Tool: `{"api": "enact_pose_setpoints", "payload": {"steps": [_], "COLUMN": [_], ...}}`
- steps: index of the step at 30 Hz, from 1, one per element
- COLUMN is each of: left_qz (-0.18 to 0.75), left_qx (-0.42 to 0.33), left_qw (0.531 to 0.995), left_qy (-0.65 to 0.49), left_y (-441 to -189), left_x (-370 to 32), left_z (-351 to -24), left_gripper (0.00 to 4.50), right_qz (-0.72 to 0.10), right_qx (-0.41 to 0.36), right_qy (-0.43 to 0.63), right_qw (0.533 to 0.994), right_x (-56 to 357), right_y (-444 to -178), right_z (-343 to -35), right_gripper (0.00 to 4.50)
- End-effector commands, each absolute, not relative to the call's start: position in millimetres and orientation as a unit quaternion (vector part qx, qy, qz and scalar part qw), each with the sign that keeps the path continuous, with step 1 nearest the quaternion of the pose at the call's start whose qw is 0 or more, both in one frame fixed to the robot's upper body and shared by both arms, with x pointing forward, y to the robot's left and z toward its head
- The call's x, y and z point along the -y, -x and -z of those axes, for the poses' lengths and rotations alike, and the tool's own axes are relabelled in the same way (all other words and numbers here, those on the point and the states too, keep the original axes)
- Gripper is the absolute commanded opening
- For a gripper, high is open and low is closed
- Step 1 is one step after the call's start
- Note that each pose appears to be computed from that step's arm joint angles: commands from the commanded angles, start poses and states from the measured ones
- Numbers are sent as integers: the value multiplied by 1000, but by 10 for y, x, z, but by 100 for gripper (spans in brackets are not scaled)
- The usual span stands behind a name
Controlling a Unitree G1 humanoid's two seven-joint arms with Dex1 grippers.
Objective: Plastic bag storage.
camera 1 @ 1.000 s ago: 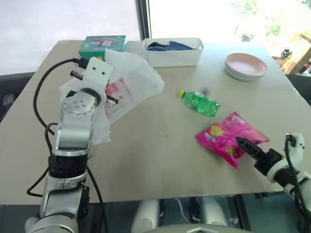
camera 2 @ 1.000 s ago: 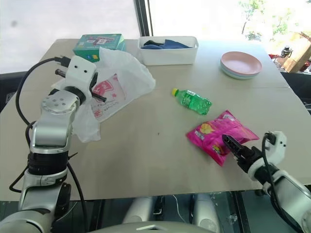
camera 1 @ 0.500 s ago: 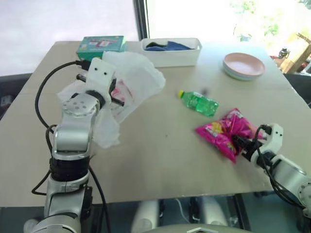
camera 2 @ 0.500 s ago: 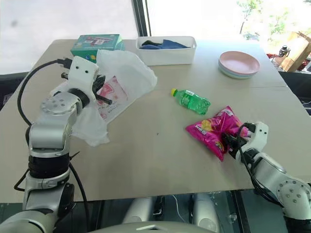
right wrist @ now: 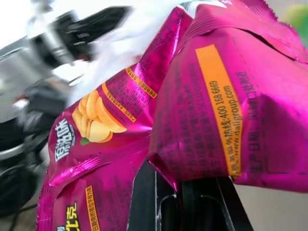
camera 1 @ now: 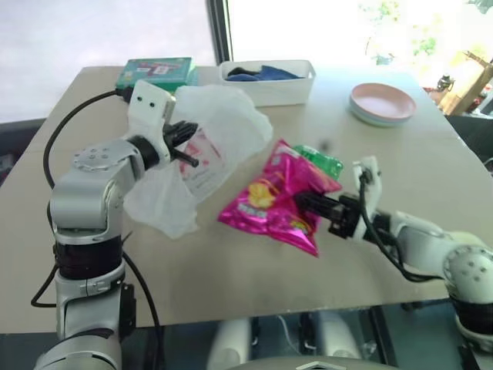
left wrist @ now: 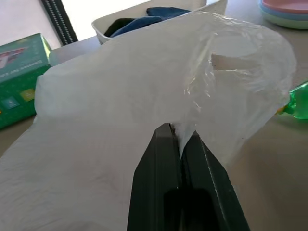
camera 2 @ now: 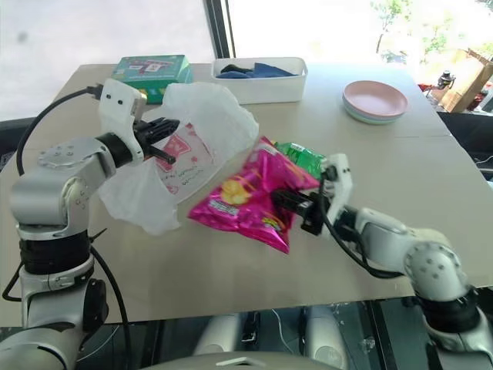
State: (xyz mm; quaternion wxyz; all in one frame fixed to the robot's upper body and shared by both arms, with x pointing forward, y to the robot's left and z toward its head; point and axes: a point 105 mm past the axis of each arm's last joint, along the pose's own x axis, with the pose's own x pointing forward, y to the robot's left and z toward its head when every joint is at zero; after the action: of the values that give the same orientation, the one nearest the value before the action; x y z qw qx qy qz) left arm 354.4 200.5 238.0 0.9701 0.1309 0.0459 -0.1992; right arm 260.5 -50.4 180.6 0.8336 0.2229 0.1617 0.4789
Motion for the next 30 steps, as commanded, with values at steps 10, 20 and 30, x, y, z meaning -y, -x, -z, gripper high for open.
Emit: {"api": "enact_pose_setpoints", "payload": {"steps": [10,20,30], "left_qz": [297,346,352], "left_qx": [-50,-112,-80], "left_qw": [942,919,928], "left_qy": [-149,-150,-92], "left_y": [-3194,-2935,-3067], "left_x": [-1815,-1912,-1496], "left_z": [-2467,-2287,-2336], "left_gripper": [0,0,0], "right_qz": [-549,-513,-530], "right_qx": [-177,-151,-121], "right_qy": [-107,-106,-146], "right_qw": [810,838,826], "right_x": [-106,-123,-1082], "right_y": [-3247,-3646,-3477], "right_z": [-1552,-1670,-1808], "right_gripper": [4,4,4]}}
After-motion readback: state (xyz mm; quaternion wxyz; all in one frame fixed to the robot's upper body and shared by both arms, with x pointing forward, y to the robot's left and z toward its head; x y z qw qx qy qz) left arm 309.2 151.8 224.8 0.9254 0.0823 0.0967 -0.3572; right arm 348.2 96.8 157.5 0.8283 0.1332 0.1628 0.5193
